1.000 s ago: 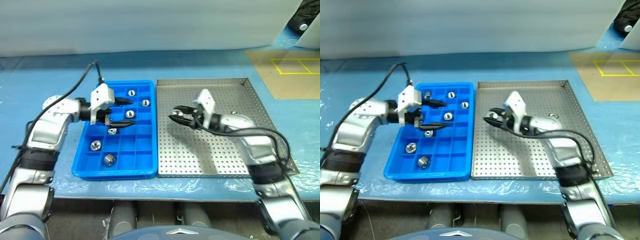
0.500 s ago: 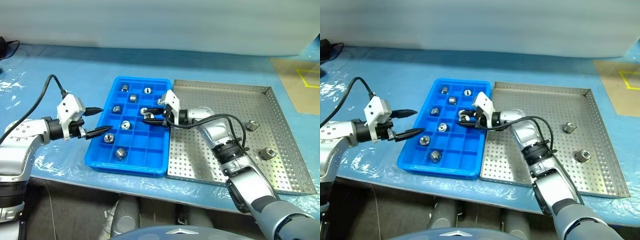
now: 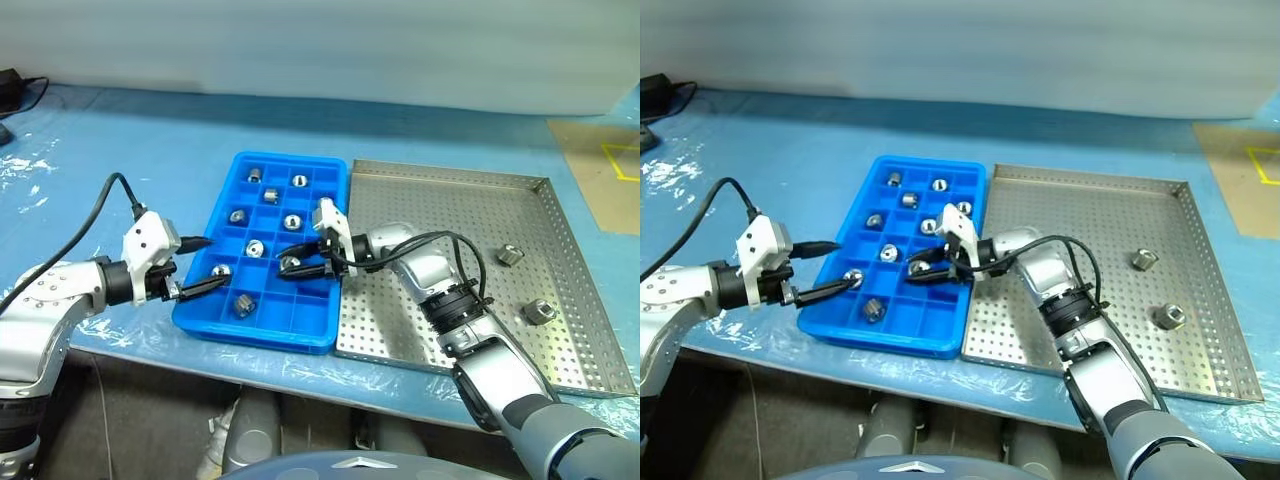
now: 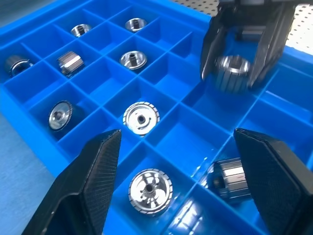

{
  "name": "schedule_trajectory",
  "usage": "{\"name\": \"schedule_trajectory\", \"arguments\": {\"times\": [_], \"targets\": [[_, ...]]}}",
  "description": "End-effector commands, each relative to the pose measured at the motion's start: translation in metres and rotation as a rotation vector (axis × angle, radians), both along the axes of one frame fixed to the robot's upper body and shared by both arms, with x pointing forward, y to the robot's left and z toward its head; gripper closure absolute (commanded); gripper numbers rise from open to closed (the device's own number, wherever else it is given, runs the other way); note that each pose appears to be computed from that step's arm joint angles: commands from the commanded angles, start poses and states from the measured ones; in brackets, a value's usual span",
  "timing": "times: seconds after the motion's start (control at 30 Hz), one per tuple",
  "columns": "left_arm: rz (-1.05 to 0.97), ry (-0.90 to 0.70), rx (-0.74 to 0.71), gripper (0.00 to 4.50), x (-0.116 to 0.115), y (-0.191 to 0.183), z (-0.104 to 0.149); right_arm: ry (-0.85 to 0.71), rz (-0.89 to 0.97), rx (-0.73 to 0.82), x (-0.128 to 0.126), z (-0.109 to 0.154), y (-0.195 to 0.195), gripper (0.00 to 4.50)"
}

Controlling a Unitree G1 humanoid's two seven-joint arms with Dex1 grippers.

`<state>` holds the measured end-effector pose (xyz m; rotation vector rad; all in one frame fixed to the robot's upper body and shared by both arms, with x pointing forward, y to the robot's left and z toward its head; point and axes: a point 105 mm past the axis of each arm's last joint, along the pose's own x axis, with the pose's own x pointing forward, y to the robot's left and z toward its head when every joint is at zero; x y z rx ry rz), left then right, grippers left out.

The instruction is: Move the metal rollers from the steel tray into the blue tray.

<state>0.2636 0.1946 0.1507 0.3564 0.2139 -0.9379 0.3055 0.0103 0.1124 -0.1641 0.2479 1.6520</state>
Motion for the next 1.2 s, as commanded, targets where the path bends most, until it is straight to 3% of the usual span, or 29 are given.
{"name": "schedule_trajectory", "arguments": {"times": [0.03,0.3,0.53,0.7,0.8,1.03,1.2], "targets": [[0.001,-0.022,0.003,0.63,-0.007,0.0,0.006,-0.032,0.087,0.015,-0.011,0.009,0.009,2.83],[0.023,-0.023,0.005,0.63,-0.009,0.0,0.003,-0.139,-0.034,0.021,0.017,0.009,0.013,2.83],[0.001,-0.03,-0.004,0.63,-0.005,-0.005,0.004,-0.13,-0.017,0.04,0.014,0.014,0.008,2.83],[-0.027,-0.034,-0.006,0.63,0.002,-0.009,0.004,-0.078,-0.011,0.022,0.009,0.01,-0.001,1.15],[-0.056,-0.039,-0.013,0.63,0.006,-0.014,0.005,-0.107,-0.063,0.018,0.015,0.013,-0.005,1.15],[-0.176,-0.099,-0.086,0.63,0.031,-0.05,0.018,-0.197,-0.318,0.088,0.045,0.052,-0.052,1.15],[-0.374,-0.117,-0.154,0.63,0.054,-0.111,0.016,-0.305,-0.731,0.064,0.07,0.072,-0.151,1.15]]}}
